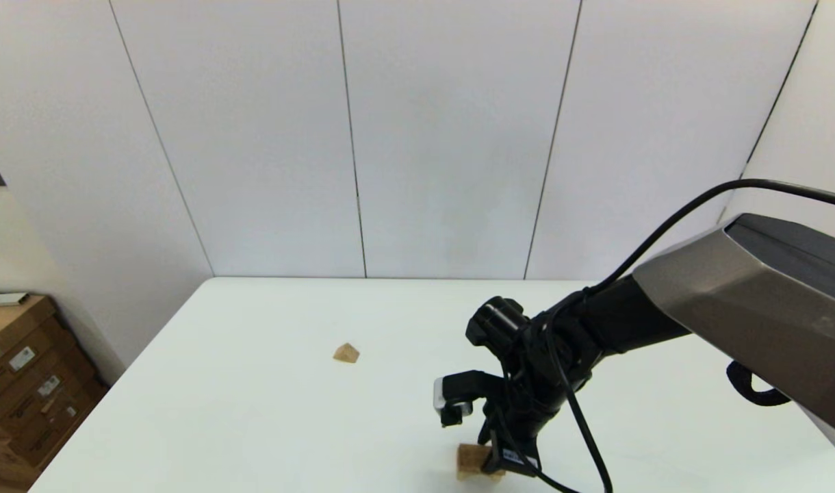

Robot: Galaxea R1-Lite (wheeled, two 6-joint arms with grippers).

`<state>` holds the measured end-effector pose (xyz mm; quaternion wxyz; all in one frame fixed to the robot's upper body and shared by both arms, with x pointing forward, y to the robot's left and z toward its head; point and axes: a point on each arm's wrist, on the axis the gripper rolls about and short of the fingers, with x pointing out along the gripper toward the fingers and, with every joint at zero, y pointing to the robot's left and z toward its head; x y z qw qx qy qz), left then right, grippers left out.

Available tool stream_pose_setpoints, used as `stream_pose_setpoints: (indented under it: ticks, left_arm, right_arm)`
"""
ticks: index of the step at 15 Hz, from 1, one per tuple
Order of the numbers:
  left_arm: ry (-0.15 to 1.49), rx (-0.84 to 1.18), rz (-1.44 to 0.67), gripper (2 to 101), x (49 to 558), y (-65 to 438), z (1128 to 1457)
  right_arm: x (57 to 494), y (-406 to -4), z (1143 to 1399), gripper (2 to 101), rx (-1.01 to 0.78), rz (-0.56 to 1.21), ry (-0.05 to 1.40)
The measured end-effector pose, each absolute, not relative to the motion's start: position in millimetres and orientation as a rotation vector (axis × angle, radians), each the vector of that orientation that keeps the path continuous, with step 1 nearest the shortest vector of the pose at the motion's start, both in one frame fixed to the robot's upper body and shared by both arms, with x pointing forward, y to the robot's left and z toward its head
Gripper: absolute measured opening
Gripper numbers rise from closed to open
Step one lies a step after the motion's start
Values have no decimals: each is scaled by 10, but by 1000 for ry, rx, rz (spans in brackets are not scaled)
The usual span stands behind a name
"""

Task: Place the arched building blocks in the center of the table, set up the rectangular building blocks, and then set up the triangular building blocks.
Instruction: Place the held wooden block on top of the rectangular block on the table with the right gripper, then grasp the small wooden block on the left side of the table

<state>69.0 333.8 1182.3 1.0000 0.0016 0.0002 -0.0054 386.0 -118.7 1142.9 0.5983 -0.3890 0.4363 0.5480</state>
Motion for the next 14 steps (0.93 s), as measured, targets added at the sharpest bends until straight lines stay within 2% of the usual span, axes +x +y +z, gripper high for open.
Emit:
stream_pose_setpoints:
  ticks: [3,8,11,14]
  left_arm:
    - [0,3,-11,978,690,3338,11823]
    - [0,3,-11,978,690,3338,11823]
    - [0,3,-11,978,690,3338,11823]
    - [0,3,-11,978,690,3338,11823]
  right_arm:
    - [3868,-1184,11429,539,-898,1271,1012]
    - [3889,-1223,11508,748,-888,1258,994]
    - [3847,-1348,11797,821,-867,1230,934]
    - [3707,-1612,12296,871,-817,1148,833]
